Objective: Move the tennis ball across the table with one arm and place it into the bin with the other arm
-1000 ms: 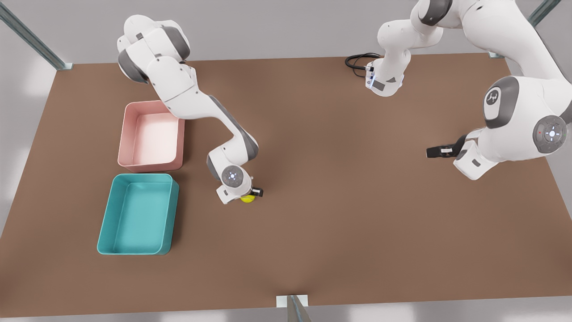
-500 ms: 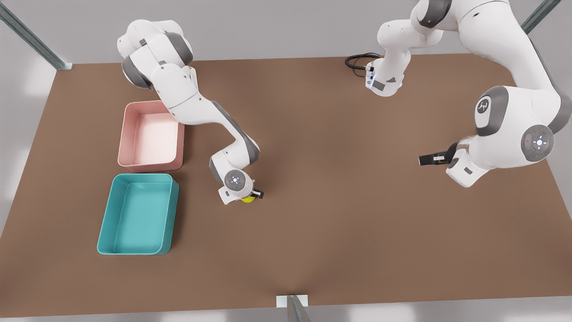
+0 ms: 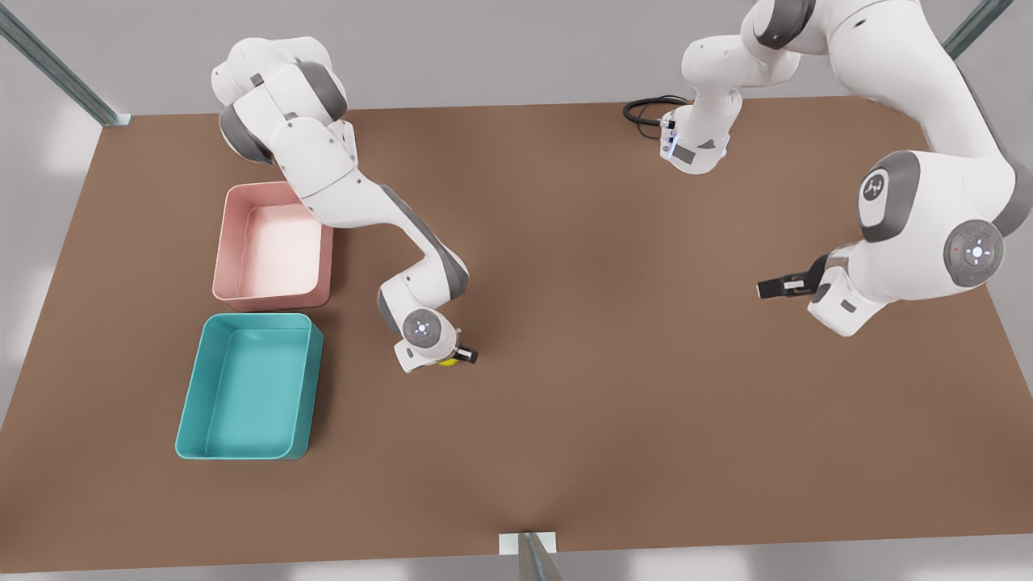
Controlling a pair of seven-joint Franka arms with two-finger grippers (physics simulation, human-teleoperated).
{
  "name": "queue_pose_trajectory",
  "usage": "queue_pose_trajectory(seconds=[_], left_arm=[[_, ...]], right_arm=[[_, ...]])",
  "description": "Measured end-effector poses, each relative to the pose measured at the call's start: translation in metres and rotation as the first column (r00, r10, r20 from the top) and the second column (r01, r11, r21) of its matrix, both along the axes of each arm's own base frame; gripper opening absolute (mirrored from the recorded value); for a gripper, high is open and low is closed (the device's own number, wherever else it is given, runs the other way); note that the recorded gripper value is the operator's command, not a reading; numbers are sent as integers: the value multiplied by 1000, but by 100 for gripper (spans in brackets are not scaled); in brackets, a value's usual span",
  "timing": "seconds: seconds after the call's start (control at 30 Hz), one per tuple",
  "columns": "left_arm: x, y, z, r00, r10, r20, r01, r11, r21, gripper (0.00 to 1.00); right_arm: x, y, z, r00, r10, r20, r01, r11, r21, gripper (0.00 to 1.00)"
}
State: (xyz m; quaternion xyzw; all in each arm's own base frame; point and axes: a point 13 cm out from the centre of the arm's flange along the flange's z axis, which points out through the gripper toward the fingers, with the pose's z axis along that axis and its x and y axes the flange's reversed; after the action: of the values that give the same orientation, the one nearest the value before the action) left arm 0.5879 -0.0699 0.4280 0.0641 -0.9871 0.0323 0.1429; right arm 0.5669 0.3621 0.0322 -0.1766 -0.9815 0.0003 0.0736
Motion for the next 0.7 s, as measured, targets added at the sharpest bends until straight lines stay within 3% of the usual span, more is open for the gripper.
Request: queue_pose_trajectory(seconds=[0.07,0.13,0.17,0.2,0.43,0.7], left_arm=[[-1,3,0,1000,7,-4,-7,1000,2,100],[-1,3,2,1000,7,-3,-7,1000,4,100],[-2,2,3,1000,7,-3,-7,1000,4,100],[-2,2,3,1000,8,-4,-8,1000,4,100],[-3,3,3,1000,12,-9,-12,1000,7,100],[-4,1,6,1000,14,-8,-14,1000,7,100]], right_arm=[[1,-1,-1,1000,-2,0,2,1000,0,94],[2,-1,0,1000,-3,1,3,1000,2,65],[2,0,0,1000,-3,3,3,1000,4,54],[3,0,0,1000,-4,3,3,1000,6,51],[23,-5,22,999,-22,26,21,999,42,50],[97,-130,181,989,-55,139,46,997,70,50]])
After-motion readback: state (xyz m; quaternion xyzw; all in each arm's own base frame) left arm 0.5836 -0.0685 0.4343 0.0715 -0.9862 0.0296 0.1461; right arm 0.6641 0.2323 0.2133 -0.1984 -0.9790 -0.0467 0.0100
